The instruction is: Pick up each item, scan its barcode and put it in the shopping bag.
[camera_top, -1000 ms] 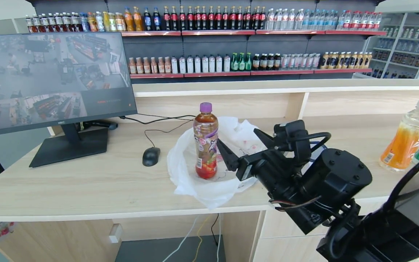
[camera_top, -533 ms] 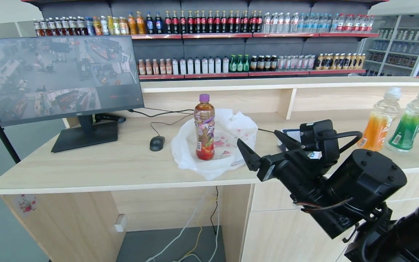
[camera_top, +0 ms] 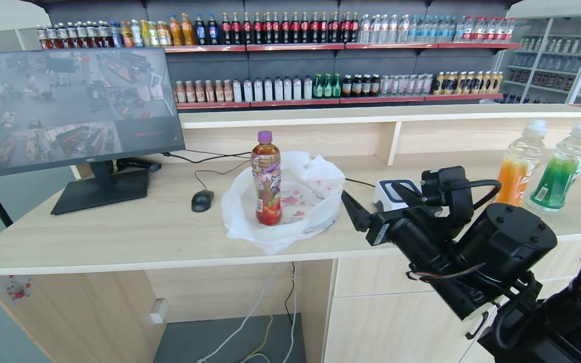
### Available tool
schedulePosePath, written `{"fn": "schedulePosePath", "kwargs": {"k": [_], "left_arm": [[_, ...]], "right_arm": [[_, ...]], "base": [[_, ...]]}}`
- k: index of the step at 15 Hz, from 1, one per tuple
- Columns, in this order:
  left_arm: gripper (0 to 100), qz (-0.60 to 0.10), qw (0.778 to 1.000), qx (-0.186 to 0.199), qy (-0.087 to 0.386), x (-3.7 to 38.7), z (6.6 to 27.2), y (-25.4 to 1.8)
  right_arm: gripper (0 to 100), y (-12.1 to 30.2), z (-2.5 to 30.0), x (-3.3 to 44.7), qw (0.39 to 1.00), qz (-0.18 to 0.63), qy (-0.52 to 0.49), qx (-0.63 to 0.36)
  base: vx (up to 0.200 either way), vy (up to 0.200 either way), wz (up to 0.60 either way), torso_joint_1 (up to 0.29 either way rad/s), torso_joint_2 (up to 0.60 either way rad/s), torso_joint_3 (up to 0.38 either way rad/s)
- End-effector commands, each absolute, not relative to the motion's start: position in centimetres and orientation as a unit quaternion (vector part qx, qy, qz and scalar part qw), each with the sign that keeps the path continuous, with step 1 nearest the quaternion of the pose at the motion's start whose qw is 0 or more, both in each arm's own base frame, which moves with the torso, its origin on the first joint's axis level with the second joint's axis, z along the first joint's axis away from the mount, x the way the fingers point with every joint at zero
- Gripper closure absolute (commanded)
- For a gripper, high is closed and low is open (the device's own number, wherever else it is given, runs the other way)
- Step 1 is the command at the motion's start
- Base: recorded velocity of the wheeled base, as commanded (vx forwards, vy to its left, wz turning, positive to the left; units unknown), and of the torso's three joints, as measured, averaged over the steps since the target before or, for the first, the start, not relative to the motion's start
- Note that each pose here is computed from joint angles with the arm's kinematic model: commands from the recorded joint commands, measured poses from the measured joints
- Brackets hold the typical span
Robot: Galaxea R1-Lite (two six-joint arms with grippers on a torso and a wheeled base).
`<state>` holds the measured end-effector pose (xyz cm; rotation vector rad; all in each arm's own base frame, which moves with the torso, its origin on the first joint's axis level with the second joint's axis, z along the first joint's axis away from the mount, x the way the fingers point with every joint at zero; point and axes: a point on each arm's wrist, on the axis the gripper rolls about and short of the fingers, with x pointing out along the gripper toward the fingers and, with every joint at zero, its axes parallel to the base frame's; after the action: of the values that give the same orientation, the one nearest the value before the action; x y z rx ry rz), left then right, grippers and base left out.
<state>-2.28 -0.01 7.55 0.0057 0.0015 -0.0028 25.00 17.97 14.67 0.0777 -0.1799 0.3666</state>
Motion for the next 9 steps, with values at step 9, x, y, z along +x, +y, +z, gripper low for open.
{"fn": "schedulePosePath", "kwargs": {"k": [9], "left_arm": [[0, -0.002, 1.000, 0.002, 0.000, -2.29, 7.57, -0.01]], "right_arm": [[0, 18.32, 13.81, 25.31, 0.979, 0.184, -0.078, 0.033]], "base": [[0.000, -0.200, 0.00, 0.000, 0.00, 0.003]]}}
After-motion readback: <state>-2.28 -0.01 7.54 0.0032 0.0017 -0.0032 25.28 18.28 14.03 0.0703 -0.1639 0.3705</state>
